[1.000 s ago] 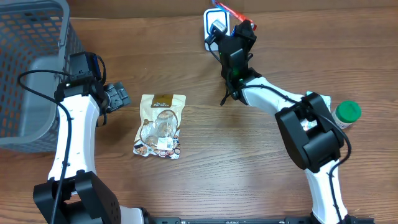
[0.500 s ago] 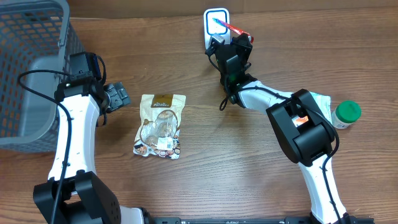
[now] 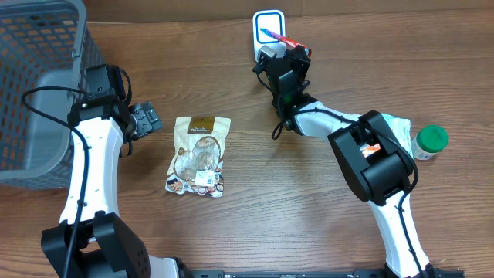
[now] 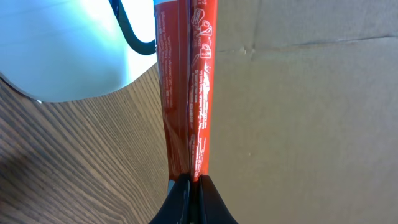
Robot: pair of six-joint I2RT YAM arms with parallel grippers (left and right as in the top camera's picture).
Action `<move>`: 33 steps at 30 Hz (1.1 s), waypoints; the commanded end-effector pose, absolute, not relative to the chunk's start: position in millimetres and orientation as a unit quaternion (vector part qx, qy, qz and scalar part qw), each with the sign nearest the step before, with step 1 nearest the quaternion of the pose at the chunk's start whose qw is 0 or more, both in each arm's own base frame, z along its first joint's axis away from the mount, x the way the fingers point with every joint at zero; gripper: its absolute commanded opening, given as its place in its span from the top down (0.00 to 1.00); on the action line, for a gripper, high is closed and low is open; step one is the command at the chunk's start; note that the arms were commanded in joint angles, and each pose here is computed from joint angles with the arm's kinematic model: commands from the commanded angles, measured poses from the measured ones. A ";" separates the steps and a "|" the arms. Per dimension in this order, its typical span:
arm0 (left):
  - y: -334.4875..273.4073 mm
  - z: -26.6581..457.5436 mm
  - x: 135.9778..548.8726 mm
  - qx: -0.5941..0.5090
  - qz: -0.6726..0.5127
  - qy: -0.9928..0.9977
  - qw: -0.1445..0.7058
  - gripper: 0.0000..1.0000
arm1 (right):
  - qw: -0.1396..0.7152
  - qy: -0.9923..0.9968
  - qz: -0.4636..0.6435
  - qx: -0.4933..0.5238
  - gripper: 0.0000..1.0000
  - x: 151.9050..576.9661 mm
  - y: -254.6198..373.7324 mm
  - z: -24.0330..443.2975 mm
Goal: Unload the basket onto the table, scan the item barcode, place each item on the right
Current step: 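Hold the red stick barcode against the scanner window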
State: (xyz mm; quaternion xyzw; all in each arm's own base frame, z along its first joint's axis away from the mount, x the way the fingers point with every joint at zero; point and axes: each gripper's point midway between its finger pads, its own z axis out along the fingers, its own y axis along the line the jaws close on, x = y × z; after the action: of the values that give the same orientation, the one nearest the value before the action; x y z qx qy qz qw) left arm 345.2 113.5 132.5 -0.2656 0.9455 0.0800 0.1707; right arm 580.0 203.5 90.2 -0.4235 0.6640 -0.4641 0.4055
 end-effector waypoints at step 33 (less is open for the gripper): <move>115.0 137.5 345.7 -0.260 0.087 0.945 0.177 0.00 | 0.391 0.652 -0.477 -0.441 0.97 593.4 214.0 73.8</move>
State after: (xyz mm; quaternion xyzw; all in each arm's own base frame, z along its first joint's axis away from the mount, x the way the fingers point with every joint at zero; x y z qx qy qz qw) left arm 345.2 113.5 132.5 -0.2656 0.9455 0.0800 0.1707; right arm 591.5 204.8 70.9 -0.4325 0.6584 -0.4773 0.3894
